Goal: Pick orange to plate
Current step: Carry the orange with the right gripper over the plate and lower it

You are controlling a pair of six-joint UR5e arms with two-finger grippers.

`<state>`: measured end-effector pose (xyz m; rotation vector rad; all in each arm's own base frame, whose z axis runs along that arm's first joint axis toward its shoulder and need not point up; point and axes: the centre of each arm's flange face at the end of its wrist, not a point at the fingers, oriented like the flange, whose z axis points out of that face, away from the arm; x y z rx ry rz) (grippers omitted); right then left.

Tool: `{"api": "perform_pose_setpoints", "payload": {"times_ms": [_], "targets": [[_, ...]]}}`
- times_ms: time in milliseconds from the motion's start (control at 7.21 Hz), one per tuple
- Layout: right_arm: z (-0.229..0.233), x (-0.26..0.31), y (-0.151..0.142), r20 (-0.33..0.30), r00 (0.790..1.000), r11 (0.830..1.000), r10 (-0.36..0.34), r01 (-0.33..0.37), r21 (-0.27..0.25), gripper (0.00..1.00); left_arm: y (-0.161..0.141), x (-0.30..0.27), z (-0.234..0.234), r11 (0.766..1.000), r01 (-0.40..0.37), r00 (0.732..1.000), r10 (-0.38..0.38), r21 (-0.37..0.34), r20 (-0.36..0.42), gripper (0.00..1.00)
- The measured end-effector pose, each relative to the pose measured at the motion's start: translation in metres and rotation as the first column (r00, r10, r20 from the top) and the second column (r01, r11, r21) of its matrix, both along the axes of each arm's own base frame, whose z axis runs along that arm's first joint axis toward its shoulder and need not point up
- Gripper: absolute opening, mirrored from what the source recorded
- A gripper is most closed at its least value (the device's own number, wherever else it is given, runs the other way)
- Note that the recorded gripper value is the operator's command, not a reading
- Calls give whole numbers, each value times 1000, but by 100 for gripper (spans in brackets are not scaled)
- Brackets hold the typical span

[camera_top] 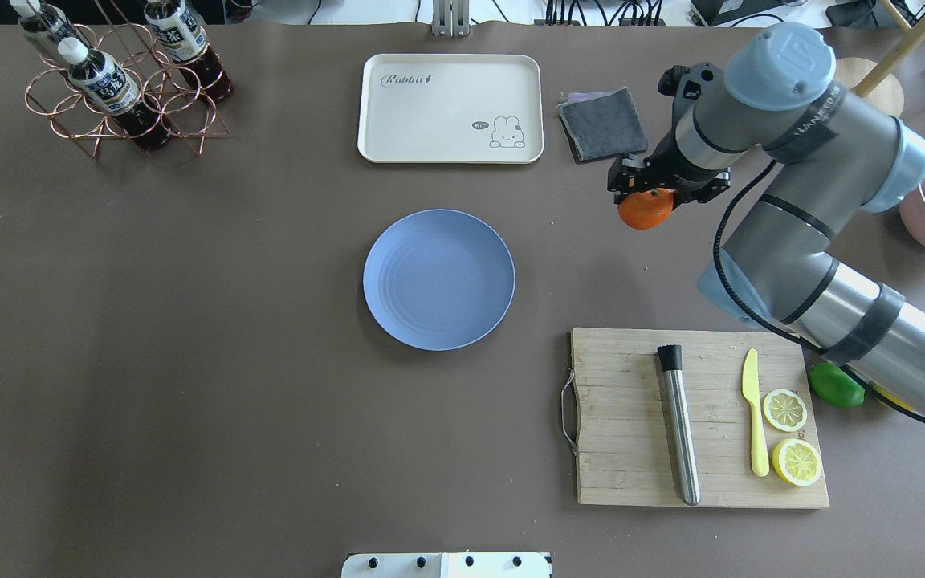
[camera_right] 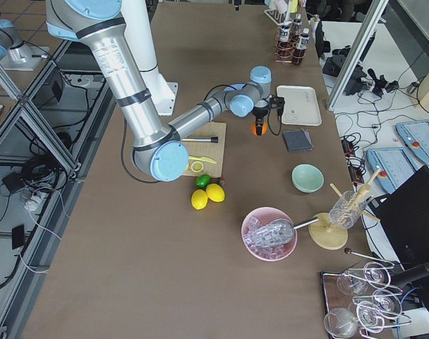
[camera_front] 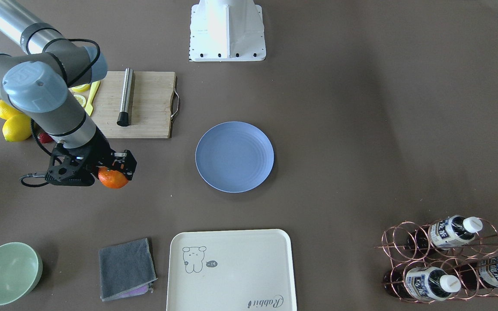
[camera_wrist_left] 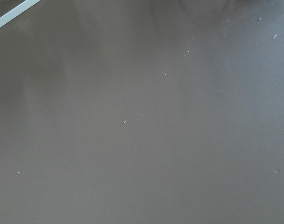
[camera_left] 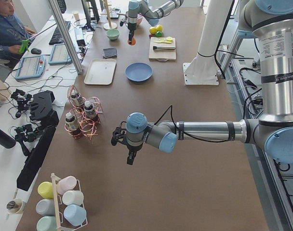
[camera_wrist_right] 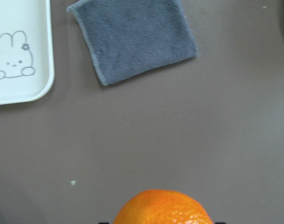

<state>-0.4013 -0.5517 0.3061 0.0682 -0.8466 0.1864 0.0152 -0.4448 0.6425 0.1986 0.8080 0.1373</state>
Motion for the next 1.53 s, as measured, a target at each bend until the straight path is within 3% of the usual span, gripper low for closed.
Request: {"api": "perform_pose_setpoints", "payload": {"times_ms": [277, 555, 971, 1248, 1526], "targets": [[-87, -85, 37, 9, 999, 998, 43, -42, -45, 0, 6, 1, 4, 1000, -10, 1000, 9, -17, -24, 100], [-133, -160, 56, -17, 998, 997, 63, -63, -54, 0, 9, 1, 6, 1000, -15, 999, 14, -26, -39, 100], [-127, -214, 83, -72, 996, 998, 50, -53, -35, 0, 15, 0, 10, 999, -16, 999, 14, -36, -41, 100], [-130, -229, 100, -74, 996, 998, 44, -46, -31, 0, 16, 0, 12, 999, -16, 999, 15, -38, -41, 100], [-132, -228, 94, -63, 996, 998, 61, -62, -13, 0, 17, 0, 12, 999, -17, 999, 15, -38, -40, 99]]}}
